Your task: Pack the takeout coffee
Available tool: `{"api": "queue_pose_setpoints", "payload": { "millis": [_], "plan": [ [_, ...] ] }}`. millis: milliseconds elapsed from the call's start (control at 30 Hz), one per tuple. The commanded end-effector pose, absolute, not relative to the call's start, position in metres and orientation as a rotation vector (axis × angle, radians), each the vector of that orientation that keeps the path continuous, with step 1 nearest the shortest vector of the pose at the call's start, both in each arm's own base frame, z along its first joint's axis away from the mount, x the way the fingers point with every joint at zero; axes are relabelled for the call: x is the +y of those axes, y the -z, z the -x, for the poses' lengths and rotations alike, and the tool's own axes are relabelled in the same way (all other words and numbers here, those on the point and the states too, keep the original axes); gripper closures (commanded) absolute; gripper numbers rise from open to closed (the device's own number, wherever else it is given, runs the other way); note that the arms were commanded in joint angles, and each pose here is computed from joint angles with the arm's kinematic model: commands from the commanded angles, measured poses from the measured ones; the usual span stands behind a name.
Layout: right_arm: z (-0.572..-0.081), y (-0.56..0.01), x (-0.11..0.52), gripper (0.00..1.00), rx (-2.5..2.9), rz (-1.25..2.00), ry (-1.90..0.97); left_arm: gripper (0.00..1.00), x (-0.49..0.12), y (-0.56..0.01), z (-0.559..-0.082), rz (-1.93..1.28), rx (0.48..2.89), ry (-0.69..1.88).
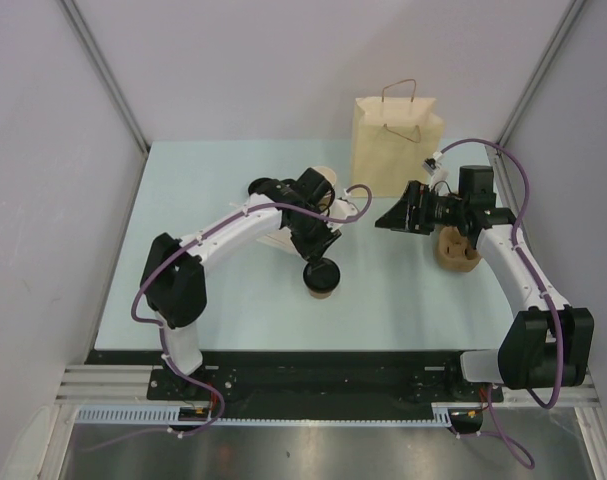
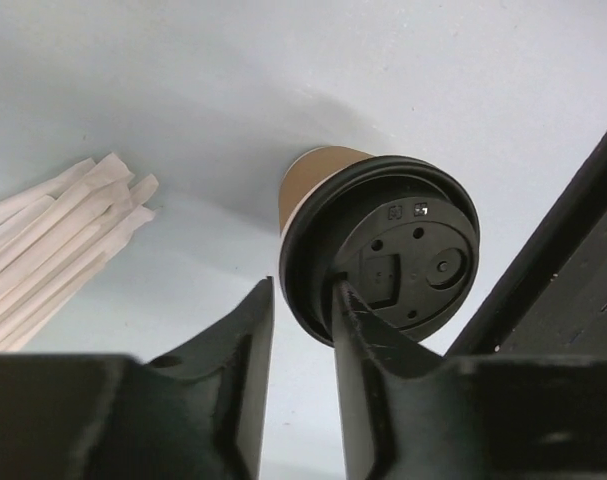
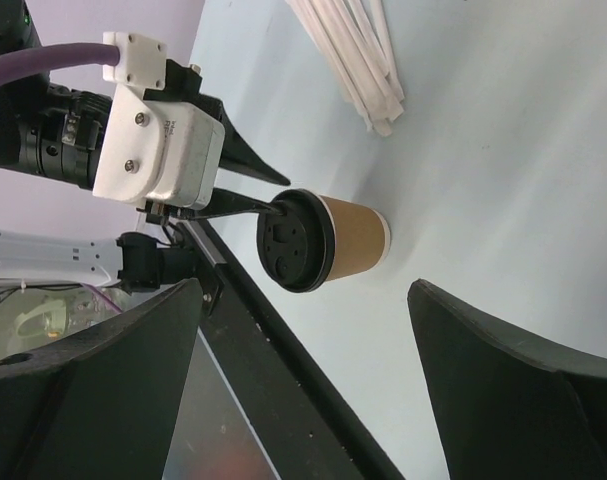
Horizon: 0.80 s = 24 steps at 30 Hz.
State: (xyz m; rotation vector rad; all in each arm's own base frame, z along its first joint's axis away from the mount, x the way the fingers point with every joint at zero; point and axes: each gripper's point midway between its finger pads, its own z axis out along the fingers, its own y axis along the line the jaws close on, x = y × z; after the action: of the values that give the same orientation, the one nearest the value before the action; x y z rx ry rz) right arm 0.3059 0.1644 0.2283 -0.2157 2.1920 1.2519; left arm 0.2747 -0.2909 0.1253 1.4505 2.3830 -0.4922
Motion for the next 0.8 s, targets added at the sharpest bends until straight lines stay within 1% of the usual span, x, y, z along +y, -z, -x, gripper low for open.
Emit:
{"api": "queue_pose_setpoints", "payload": {
  "millis": [0,33,133,200,233,300,333,467,500,533,567,600,633,667,700,733,767],
  "plan": [
    [-0.303,-0.242,0.167,0.11,2.131,0.287,-1.261,0.61,-0.297,-0.163,-0.276,-1.405,2.3,0.561],
    [-0.302,-0.242,0.168,0.11,2.129,0.294,-1.268,0.53,-0.296,-0.168,-0.276,-1.392,2.299,0.572],
    [-0.298,-0.246,0.171,0.12,2.118,0.317,-1.276,0.44,-0.292,-0.201,-0.276,-1.318,2.238,0.686],
    [-0.294,-0.248,0.175,0.14,2.114,0.335,-1.285,0.42,-0.279,-0.207,-0.282,-1.241,2.241,0.712],
    [-0.293,-0.248,0.177,0.14,2.114,0.344,-1.285,0.41,-0.278,-0.221,-0.278,-1.224,2.195,0.76],
    [-0.287,-0.249,0.185,0.16,2.115,0.379,-1.294,0.41,-0.268,-0.22,-0.28,-1.174,2.187,0.771],
    [-0.284,-0.247,0.189,0.17,2.121,0.392,-1.299,0.41,-0.27,-0.225,-0.274,-1.177,2.162,0.833],
    [-0.272,-0.241,0.207,0.22,2.145,0.467,-1.323,0.46,-0.271,-0.232,-0.249,-1.119,2.123,1.014],
    [-0.269,-0.236,0.213,0.27,2.159,0.487,-1.332,0.47,-0.274,-0.233,-0.25,-1.104,2.102,1.035],
    [-0.267,-0.234,0.215,0.3,2.166,0.495,-1.335,0.53,-0.274,-0.233,-0.248,-1.085,2.1,1.066],
    [-0.265,-0.23,0.217,0.35,2.177,0.502,-1.342,0.56,-0.273,-0.227,-0.24,-1.046,2.134,1.144],
    [-0.262,-0.227,0.222,0.45,2.183,0.519,-1.354,0.58,-0.275,-0.229,-0.24,-1.028,2.111,1.18],
    [-0.26,-0.226,0.227,0.5,2.177,0.538,-1.363,0.64,-0.276,-0.227,-0.238,-1.004,2.118,1.219],
    [-0.257,-0.222,0.231,0.54,2.184,0.545,-1.375,0.67,-0.274,-0.214,-0.231,-0.933,2.184,1.283],
    [-0.251,-0.219,0.241,0.62,2.197,0.565,-1.404,0.73,-0.277,-0.216,-0.221,-0.93,2.167,1.368],
    [-0.248,-0.217,0.246,0.65,2.191,0.578,-1.416,0.77,-0.281,-0.217,-0.223,-0.889,2.156,1.41],
    [-0.246,-0.214,0.25,0.67,2.197,0.587,-1.431,0.81,-0.281,-0.205,-0.215,-0.861,2.192,1.457]
  ]
}}
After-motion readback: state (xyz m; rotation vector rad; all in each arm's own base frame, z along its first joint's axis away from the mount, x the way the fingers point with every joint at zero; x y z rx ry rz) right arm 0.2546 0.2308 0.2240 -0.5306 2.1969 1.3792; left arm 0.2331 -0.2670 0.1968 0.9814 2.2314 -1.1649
